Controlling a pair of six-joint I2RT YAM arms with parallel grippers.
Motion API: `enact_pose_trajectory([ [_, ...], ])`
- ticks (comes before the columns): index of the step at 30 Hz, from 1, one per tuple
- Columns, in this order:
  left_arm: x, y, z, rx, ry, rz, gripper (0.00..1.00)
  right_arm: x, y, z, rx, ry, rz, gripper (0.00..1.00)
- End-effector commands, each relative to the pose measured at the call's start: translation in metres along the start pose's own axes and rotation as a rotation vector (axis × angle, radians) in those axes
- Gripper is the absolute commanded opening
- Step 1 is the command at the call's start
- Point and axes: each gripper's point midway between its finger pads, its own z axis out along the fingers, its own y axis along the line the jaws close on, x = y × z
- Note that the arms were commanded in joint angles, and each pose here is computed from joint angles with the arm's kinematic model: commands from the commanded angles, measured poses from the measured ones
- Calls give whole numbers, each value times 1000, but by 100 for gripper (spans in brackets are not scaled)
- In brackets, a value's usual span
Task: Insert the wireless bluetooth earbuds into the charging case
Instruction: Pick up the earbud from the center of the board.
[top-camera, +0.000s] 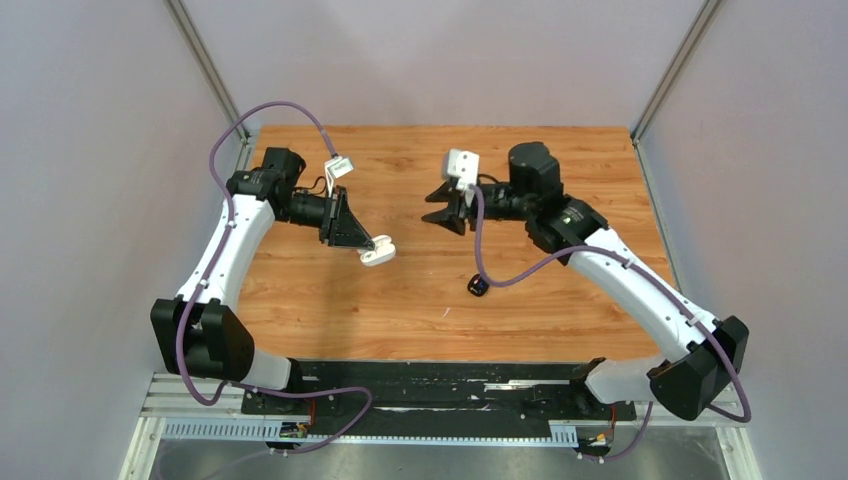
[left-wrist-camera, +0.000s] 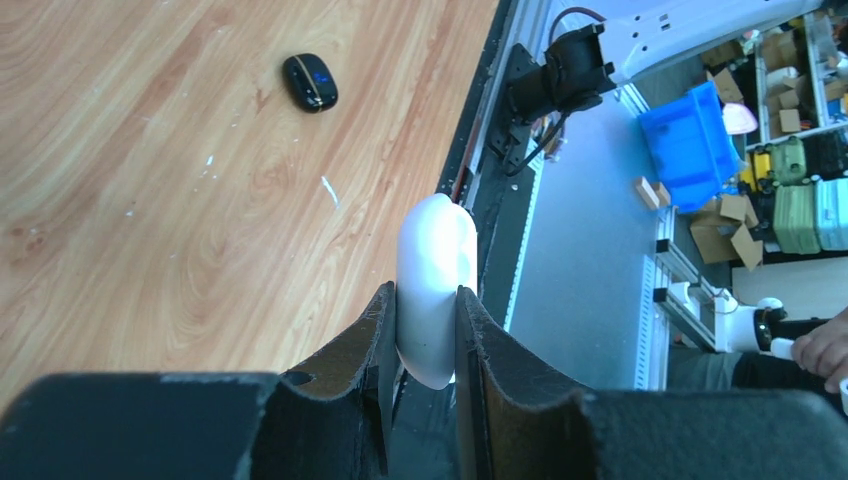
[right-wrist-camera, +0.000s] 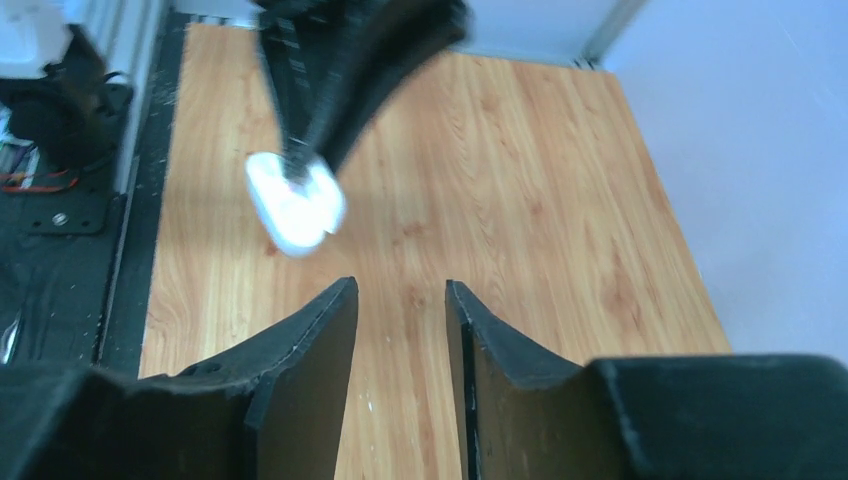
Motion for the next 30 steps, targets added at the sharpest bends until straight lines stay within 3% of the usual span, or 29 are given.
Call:
enact_pose_trajectory([
  [1,-14,0,-5,-42,-13,89,0,46,-42,-27,132,77,353,39],
  [5,-13,1,-8,-68,9,120,0,130,-91,-43,313,258,537,34],
  [13,-12,-1,-12,-106,21,148,0,263,-120,-38,375,516,738,33],
  [19,-9,-1,-14,-123,27,145,0,314,-127,-24,379,598,790,33],
  [30,0,-2,-13,-127,37,127,0,343,-138,-18,421,634,819,33],
])
